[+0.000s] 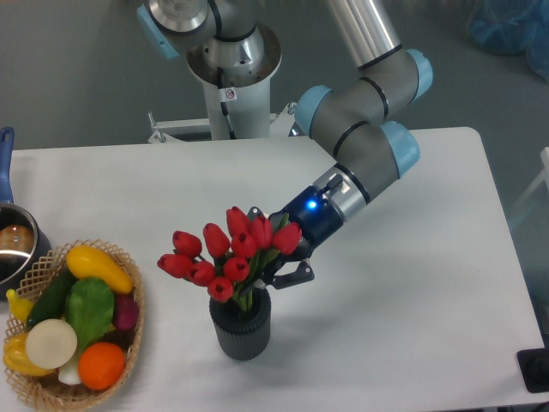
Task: Pick up the flowers from the vase
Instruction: 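Lift the tulips straight up out of the grey vase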
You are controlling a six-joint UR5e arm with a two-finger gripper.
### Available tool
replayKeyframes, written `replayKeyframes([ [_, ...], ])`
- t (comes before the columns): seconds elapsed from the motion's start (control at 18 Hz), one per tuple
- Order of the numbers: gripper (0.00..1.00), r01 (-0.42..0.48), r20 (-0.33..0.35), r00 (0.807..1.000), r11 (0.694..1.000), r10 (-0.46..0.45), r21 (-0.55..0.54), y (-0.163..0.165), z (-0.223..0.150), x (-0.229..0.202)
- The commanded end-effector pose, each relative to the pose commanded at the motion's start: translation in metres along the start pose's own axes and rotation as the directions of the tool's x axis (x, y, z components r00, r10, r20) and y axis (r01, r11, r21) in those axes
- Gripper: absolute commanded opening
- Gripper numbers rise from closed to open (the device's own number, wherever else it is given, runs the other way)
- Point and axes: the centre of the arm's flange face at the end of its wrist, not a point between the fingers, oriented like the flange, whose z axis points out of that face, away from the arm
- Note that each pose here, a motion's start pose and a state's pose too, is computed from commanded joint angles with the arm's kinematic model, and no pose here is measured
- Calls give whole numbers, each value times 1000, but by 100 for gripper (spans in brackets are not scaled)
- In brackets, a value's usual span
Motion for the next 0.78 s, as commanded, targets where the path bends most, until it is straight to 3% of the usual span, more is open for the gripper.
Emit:
replayKeyframes([
  [0.78, 39, 101, 21, 995, 995, -101, 1, -70, -12, 19],
])
